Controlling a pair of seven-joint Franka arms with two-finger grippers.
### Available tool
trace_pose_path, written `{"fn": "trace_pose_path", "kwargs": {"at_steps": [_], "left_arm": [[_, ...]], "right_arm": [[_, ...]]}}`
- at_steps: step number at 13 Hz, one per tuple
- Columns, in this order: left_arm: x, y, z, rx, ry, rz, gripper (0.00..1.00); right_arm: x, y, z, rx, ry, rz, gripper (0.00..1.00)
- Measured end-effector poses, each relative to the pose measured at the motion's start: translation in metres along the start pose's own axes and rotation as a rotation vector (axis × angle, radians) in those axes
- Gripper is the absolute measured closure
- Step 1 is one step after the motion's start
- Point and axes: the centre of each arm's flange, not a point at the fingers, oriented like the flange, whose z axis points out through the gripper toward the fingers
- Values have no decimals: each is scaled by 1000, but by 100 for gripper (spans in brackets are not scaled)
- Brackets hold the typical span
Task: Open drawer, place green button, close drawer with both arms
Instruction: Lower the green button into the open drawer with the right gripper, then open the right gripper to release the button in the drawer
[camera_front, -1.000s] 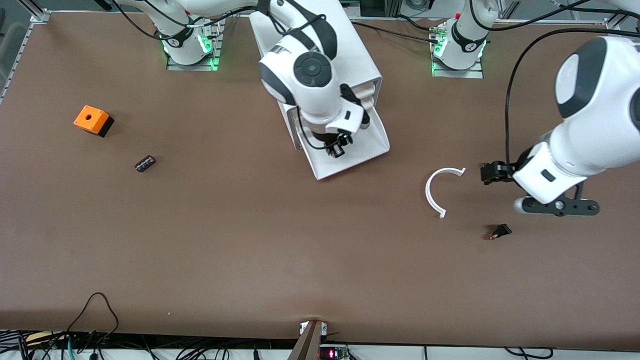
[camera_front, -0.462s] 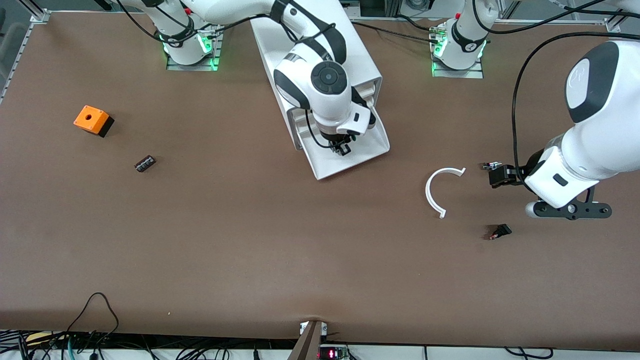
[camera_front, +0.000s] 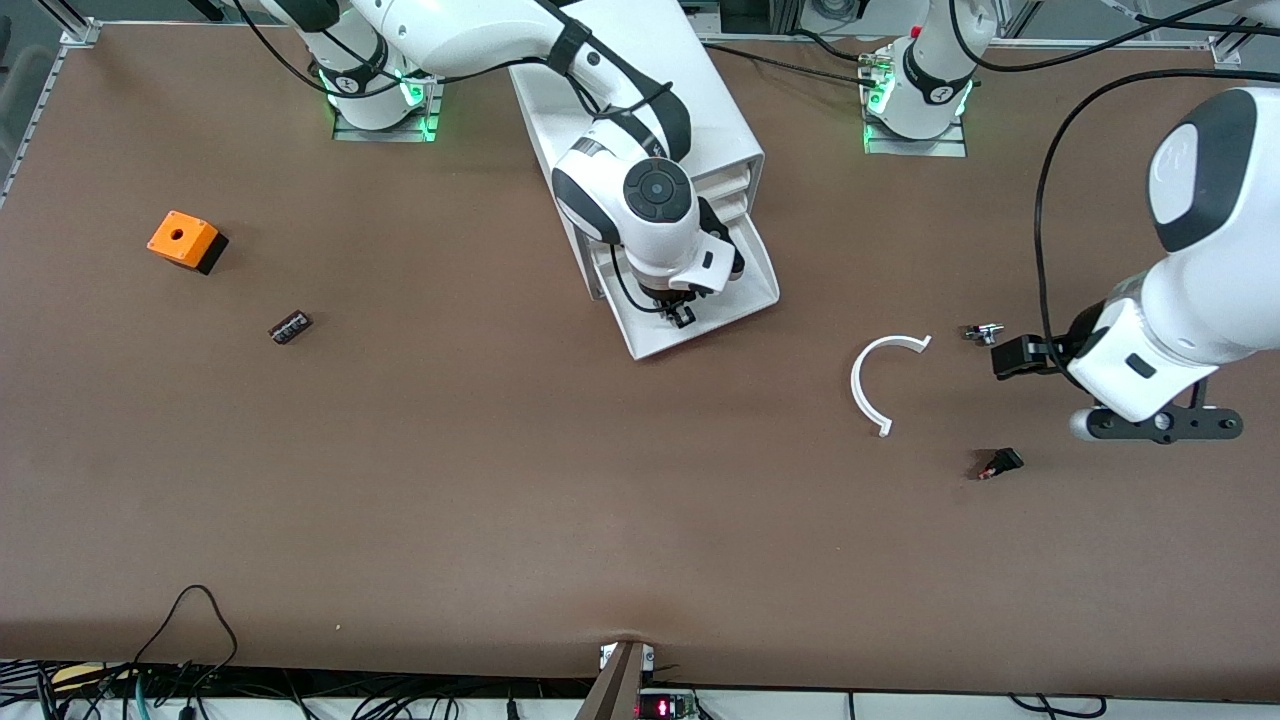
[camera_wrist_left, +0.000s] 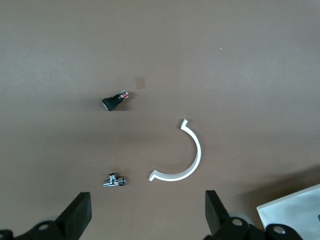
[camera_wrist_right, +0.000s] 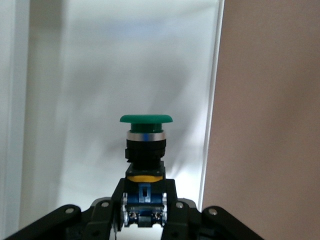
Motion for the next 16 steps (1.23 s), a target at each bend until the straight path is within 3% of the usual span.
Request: {"fn": "trace_pose_path", "kwargs": {"at_steps": [6,8,14,16], "left_arm": [[2,-9,3,-3,-6,-12,0],[2,-9,3,-3,-6,-12,0],[2,-8,4,-3,-7,-11,0],[2,-7,6,-13,-14,-11,0]], "right_arm": [[20,-6,22,-13,-37,17,67],[20,-6,22,-18,-45,27,62],[22,-3,10,-44,-71,37,2],[20,4,-21,-67,-69,74,0]]}}
